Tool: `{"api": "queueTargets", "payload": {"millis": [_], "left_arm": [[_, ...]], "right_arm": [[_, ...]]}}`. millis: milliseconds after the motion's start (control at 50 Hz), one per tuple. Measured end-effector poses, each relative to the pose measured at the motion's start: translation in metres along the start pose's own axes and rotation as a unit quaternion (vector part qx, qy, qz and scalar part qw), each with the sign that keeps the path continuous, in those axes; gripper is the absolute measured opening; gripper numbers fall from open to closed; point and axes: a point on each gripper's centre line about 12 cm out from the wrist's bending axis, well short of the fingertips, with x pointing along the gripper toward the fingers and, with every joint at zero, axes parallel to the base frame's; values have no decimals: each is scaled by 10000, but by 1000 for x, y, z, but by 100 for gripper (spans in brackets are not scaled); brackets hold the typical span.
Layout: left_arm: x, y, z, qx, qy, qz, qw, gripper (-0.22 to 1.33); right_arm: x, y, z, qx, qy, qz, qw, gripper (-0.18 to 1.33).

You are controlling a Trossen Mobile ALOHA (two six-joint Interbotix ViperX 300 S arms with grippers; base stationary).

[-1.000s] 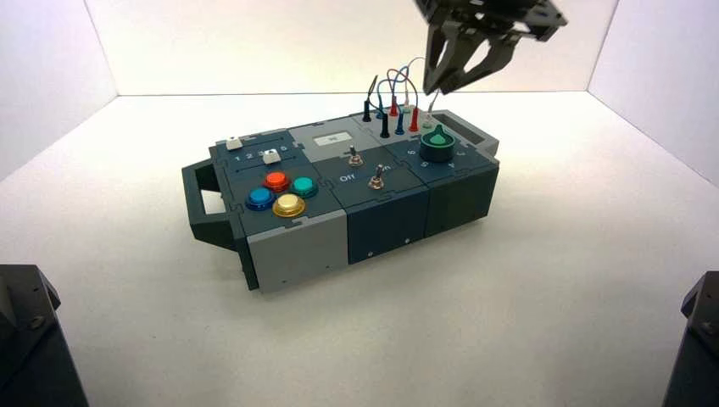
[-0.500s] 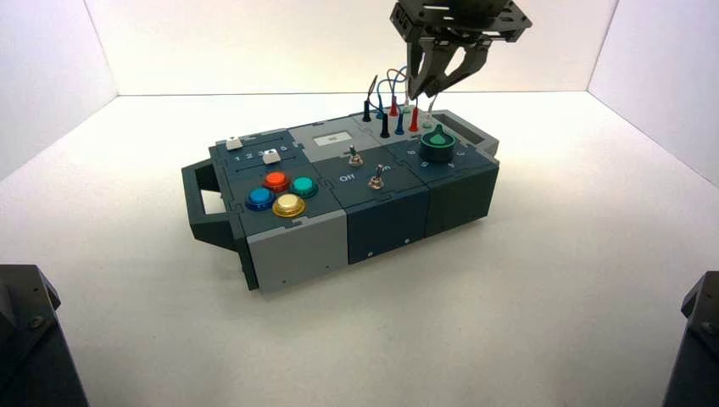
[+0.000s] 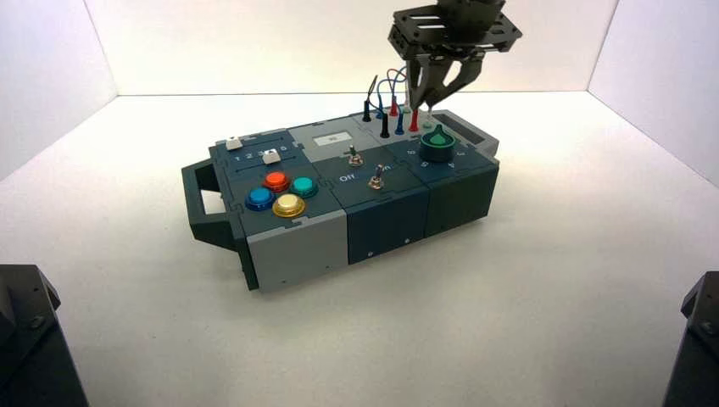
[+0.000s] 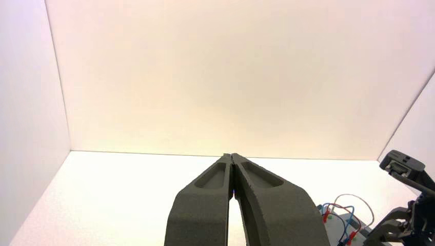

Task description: Pull the red wire.

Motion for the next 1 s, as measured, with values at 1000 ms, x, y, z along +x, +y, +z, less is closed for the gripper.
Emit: {"api": "queueTargets", "payload": {"millis": [1000], "left_arm": [[3,0,-1,0,38,7,10000,-16]], "right_arm": [[25,-4,17,140,266,-10,9995,74]]}}
